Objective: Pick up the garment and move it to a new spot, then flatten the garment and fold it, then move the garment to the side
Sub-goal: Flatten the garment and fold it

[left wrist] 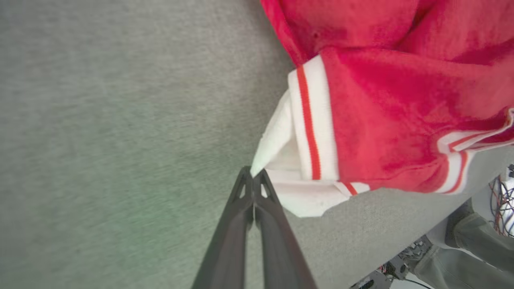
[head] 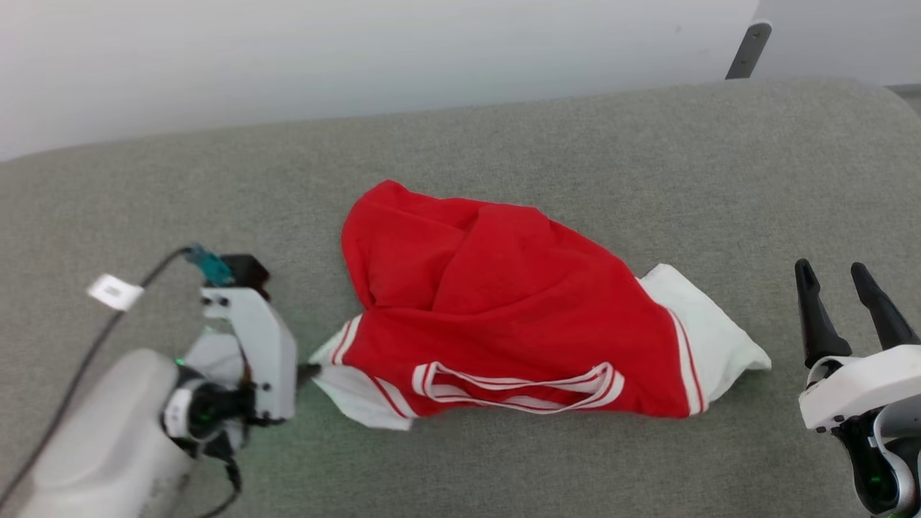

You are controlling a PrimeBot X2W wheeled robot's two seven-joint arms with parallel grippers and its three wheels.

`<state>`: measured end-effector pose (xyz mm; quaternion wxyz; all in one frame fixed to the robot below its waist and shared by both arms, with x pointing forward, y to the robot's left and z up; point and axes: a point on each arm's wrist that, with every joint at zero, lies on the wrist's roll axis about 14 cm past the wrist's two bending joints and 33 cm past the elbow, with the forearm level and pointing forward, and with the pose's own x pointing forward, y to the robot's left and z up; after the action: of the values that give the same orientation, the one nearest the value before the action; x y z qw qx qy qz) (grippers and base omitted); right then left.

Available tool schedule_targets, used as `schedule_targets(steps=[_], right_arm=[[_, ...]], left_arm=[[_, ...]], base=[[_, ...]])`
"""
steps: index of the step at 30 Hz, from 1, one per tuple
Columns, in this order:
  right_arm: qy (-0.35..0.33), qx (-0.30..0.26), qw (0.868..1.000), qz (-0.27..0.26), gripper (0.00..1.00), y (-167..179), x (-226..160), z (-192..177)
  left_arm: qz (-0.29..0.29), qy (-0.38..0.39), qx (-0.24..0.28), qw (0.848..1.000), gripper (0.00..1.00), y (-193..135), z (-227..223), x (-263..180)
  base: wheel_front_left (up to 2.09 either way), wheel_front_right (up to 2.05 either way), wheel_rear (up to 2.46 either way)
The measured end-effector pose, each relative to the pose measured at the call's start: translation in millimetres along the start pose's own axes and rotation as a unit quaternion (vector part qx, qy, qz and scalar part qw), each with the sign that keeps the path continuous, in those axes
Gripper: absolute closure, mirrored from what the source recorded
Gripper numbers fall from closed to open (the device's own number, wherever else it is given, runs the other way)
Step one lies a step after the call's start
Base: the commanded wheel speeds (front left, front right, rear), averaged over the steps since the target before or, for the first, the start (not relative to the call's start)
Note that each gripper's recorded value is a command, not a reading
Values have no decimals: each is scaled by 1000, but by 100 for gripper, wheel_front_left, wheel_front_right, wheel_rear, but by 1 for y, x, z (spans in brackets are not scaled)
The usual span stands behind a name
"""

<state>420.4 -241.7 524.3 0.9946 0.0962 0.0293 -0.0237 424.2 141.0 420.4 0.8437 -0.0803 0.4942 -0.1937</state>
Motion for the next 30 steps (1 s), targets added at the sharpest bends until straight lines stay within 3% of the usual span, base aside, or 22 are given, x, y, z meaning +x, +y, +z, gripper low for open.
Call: schedule_targets(steps=[12,19,30], right_arm=[[-8,-7,1000,10,0,7,-7,5],[-4,-7,1000,11,0,7,-10,1],[3,-7,1000,9,0,6,-6,-4]], left_arm=[[92,-96,14,991,100,57,41,-71],[132,-86,-5,987,100,85,10,-77],[135,-46,-41,989,100,96,-46,-55]], base=[[0,0,0],[0,0,0],[0,0,0]])
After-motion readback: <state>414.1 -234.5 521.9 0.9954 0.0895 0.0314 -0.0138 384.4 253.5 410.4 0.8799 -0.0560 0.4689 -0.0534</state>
